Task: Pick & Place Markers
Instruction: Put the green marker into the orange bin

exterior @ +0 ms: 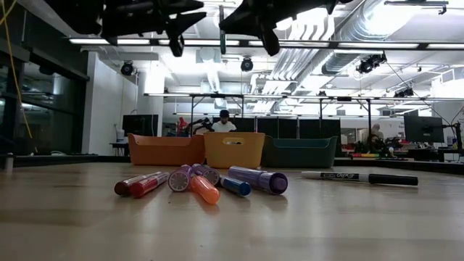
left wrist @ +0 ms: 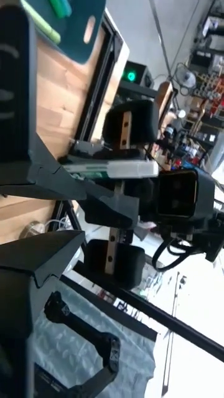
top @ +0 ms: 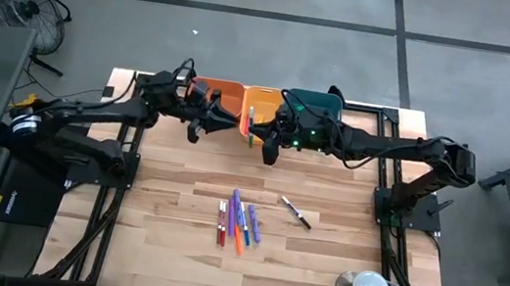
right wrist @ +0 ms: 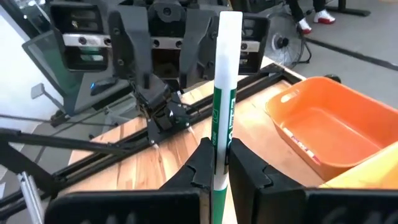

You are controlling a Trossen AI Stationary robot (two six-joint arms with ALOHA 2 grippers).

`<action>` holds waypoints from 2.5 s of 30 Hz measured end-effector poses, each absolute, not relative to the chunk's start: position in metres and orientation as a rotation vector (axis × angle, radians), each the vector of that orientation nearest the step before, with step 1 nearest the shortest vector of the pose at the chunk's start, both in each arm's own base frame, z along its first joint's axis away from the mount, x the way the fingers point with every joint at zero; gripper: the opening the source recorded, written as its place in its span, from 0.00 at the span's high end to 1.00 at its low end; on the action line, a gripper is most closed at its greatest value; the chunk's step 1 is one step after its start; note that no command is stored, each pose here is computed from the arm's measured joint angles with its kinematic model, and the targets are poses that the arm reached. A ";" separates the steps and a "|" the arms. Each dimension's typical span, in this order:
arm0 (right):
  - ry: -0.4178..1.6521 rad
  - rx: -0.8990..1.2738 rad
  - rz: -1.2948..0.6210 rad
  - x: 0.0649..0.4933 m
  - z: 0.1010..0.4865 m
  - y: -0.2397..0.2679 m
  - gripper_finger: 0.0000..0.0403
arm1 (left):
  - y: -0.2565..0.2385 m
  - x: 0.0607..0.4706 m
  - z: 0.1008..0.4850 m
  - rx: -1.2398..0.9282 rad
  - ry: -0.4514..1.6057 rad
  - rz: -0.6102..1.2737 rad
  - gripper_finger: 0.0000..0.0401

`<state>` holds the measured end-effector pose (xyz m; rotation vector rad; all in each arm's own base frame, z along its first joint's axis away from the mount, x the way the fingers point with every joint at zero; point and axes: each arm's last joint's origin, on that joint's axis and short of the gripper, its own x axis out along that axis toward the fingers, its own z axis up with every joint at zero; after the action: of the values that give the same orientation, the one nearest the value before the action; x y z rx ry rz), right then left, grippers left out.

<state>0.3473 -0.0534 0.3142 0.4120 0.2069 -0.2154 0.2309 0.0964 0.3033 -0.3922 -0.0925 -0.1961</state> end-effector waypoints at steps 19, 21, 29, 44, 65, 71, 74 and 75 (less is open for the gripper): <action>0.242 0.391 -0.187 0.347 0.312 -0.051 0.96 | 0.099 0.247 0.288 -0.395 -0.079 -0.119 0.67; 0.244 0.384 -0.185 0.347 0.312 -0.051 0.96 | 0.099 0.247 0.288 -0.395 -0.080 -0.114 0.61; 0.249 0.386 -0.170 0.348 0.310 -0.052 0.96 | 0.095 0.258 0.292 -0.399 -0.093 -0.076 0.49; 0.270 0.383 -0.175 0.351 0.304 -0.053 0.96 | 0.097 0.278 0.290 -0.403 -0.001 -0.100 0.49; 0.296 0.385 -0.189 0.350 0.302 -0.053 0.96 | 0.097 0.278 0.291 -0.400 -0.012 -0.099 0.93; 0.296 0.385 -0.189 0.350 0.302 -0.053 0.96 | 0.096 0.278 0.291 -0.400 -0.009 -0.110 0.93; 0.296 0.385 -0.188 0.350 0.302 -0.053 0.96 | 0.096 0.278 0.291 -0.401 -0.009 -0.110 0.93; 0.296 0.385 -0.189 0.350 0.302 -0.053 0.96 | 0.096 0.278 0.291 -0.401 -0.009 -0.111 0.93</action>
<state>0.3502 -0.0526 0.3018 0.3846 0.2959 -0.1885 0.2782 0.0964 0.2909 -0.4008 -0.0087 -0.1113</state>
